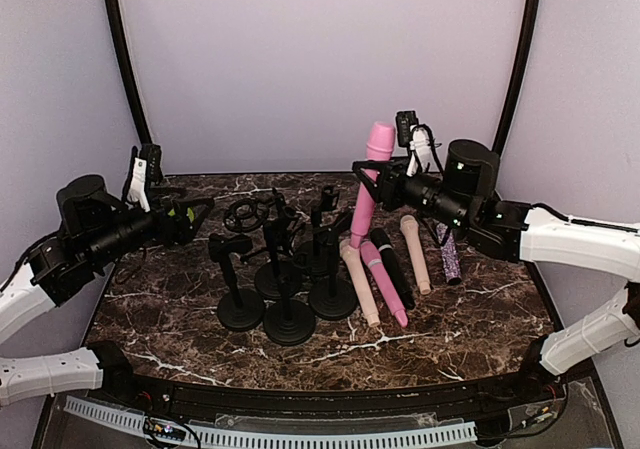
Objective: Remove the microphone from the stand
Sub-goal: Place the microphone at the center of the board.
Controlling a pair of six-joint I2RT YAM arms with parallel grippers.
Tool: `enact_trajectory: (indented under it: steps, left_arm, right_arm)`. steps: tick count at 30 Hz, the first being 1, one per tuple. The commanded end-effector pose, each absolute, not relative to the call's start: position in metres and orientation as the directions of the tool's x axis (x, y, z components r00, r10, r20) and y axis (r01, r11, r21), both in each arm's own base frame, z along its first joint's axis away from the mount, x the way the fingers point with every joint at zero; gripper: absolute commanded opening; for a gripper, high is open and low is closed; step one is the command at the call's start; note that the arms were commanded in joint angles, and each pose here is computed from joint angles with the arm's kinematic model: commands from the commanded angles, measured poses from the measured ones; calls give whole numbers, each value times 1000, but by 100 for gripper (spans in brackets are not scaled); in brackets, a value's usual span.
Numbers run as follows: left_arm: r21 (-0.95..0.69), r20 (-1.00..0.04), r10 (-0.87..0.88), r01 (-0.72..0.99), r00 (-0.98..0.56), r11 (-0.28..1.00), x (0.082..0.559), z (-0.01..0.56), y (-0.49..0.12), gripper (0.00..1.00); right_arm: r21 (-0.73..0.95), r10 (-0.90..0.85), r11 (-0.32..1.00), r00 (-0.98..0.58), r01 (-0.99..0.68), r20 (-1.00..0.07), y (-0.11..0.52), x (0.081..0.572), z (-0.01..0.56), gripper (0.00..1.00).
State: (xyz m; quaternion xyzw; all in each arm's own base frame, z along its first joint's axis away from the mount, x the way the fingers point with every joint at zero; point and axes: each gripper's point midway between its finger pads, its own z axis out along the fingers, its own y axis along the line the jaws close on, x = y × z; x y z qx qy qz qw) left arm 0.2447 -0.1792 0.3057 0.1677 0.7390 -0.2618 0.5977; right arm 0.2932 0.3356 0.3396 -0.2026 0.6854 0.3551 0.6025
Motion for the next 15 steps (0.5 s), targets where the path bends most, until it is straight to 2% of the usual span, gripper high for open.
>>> enact_trajectory:
  steps: [1, 6, 15]
  left_arm:
    - [-183, -968, -54, 535, -246, 825, 255, 339, -181, 91]
    - [-123, -954, 41, 513, -296, 850, 284, 346, -175, 92]
    - [-194, -928, -33, 407, -371, 892, 340, 323, -115, 92]
  right_arm:
    - [285, 207, 715, -197, -638, -958, 316, 311, 355, 16]
    - [284, 162, 779, -257, -560, -953, 293, 322, 332, 16]
    - [256, 66, 899, -466, -356, -882, 235, 341, 252, 16]
